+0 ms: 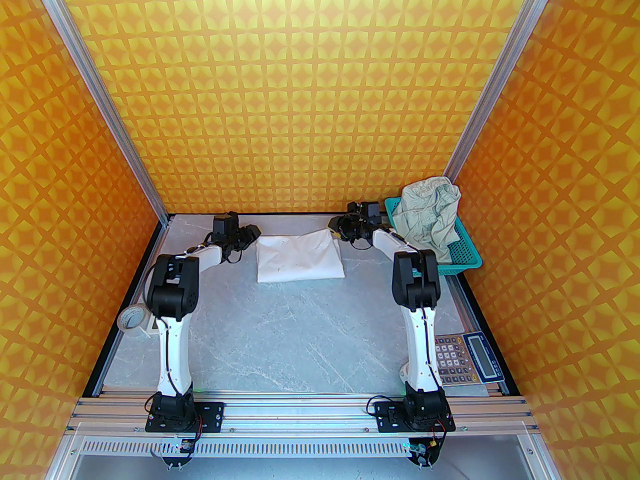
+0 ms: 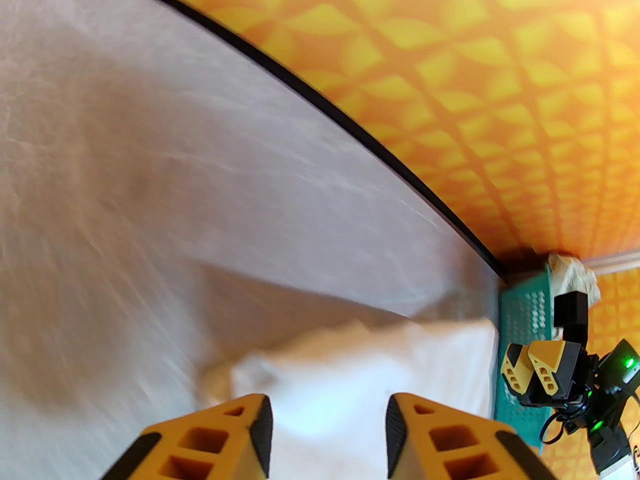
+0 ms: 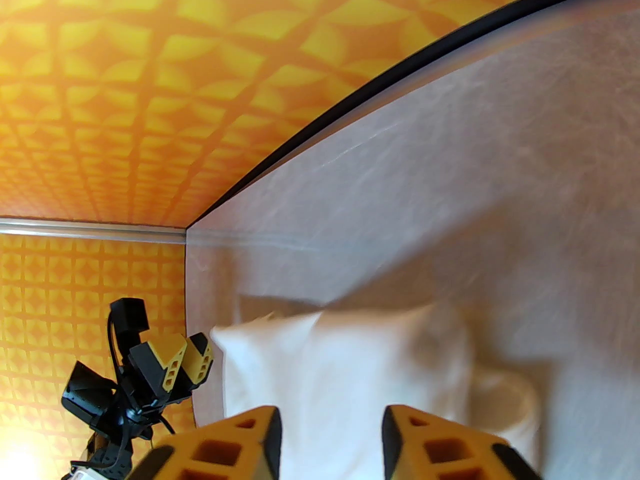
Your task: Fold and stack the mixed laundry pile
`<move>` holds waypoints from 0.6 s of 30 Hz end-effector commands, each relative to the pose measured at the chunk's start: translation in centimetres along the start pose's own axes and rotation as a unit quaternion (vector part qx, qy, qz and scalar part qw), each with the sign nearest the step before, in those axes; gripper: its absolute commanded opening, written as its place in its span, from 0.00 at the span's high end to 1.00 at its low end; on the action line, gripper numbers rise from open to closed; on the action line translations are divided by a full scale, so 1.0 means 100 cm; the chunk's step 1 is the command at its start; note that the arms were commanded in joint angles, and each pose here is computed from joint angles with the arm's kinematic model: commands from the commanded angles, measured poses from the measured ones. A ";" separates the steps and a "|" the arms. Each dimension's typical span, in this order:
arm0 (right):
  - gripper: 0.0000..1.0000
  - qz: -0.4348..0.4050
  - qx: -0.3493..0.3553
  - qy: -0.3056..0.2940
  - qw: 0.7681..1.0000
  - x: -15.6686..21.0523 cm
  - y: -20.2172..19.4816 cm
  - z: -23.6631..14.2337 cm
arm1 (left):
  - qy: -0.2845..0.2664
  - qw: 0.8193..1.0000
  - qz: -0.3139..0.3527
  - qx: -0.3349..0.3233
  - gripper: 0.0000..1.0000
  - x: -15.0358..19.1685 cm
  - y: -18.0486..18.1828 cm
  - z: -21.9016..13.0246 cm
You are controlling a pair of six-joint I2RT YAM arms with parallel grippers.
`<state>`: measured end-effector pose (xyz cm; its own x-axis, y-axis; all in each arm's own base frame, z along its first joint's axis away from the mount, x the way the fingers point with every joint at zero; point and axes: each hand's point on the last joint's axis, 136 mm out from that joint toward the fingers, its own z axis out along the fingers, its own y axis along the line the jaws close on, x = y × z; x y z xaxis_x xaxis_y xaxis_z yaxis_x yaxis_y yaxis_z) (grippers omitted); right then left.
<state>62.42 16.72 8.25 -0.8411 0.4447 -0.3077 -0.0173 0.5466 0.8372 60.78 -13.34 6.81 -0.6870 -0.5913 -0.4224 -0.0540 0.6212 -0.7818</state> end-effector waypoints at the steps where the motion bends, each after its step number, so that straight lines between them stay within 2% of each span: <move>1: 0.59 -0.027 -0.043 -0.031 0.998 -0.028 0.031 -0.018 | -0.046 0.996 0.034 0.061 0.53 -0.038 -0.044 -0.018; 4: 0.56 -0.070 0.004 -0.040 0.997 -0.024 0.039 -0.041 | -0.043 0.995 0.068 0.052 0.53 -0.039 -0.061 -0.039; 6: 0.55 -0.091 0.033 -0.043 0.994 -0.013 0.042 -0.058 | -0.031 0.995 0.084 0.046 0.55 -0.030 -0.074 -0.054; 9: 0.55 -0.112 0.068 -0.043 0.990 0.013 0.046 -0.073 | 0.010 0.993 0.108 0.037 0.61 0.008 -0.090 -0.065; 13: 0.57 -0.127 0.084 -0.006 0.988 0.052 0.049 -0.058 | 0.068 0.989 0.125 0.035 0.63 0.056 -0.100 -0.057; 18: 0.62 -0.099 0.086 0.023 0.991 0.065 0.026 -0.022 | 0.102 0.989 0.101 0.039 0.66 0.084 -0.079 -0.029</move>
<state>55.37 19.96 14.55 -0.8143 0.2891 -0.5034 -0.1763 0.7031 0.6889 54.25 -22.30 17.22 -0.7283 -0.3636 -0.5808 0.2438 0.6547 -0.7155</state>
